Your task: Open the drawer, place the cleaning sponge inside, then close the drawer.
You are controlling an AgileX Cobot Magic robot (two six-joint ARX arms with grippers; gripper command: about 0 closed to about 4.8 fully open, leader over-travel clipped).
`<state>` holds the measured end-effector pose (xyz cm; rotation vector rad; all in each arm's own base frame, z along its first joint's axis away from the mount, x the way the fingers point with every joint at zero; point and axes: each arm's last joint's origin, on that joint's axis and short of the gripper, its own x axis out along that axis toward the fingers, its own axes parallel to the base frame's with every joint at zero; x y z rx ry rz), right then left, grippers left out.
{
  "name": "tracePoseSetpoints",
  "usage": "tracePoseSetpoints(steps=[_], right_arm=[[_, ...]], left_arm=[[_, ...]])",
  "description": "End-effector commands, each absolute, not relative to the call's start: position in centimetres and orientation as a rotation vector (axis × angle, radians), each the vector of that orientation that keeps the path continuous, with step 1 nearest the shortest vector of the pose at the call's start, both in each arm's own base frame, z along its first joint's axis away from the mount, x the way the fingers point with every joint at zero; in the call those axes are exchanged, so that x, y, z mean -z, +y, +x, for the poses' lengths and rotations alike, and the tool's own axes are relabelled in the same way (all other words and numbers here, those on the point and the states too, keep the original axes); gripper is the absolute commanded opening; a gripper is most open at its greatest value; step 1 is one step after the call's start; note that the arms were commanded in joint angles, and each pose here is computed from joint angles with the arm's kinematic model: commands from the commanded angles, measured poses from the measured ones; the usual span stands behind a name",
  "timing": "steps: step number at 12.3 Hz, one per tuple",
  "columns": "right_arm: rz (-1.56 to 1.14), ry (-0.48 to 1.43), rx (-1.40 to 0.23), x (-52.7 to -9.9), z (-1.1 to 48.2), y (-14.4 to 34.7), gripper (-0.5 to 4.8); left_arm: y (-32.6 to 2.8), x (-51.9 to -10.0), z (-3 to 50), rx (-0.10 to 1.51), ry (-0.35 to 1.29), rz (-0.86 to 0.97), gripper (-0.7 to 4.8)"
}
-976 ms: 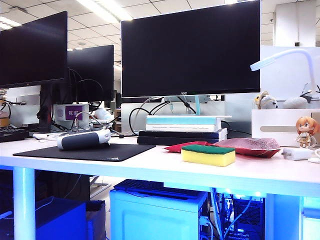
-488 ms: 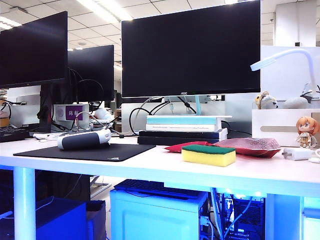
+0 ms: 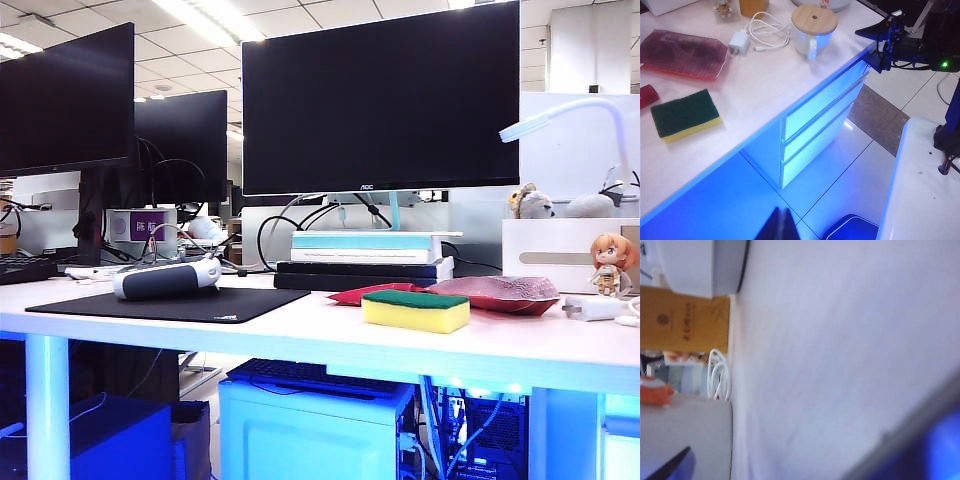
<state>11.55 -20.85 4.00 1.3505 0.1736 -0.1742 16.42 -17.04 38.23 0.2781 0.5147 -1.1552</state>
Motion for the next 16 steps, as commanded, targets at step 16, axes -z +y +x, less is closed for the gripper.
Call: tracePoseSetpoints(steps=[16], right_arm=[[1.251,0.141,0.05,-4.7,9.0,-18.6,4.79]], left_arm=[[-17.0,-38.4,16.4,1.154,0.502,0.276,-0.05]])
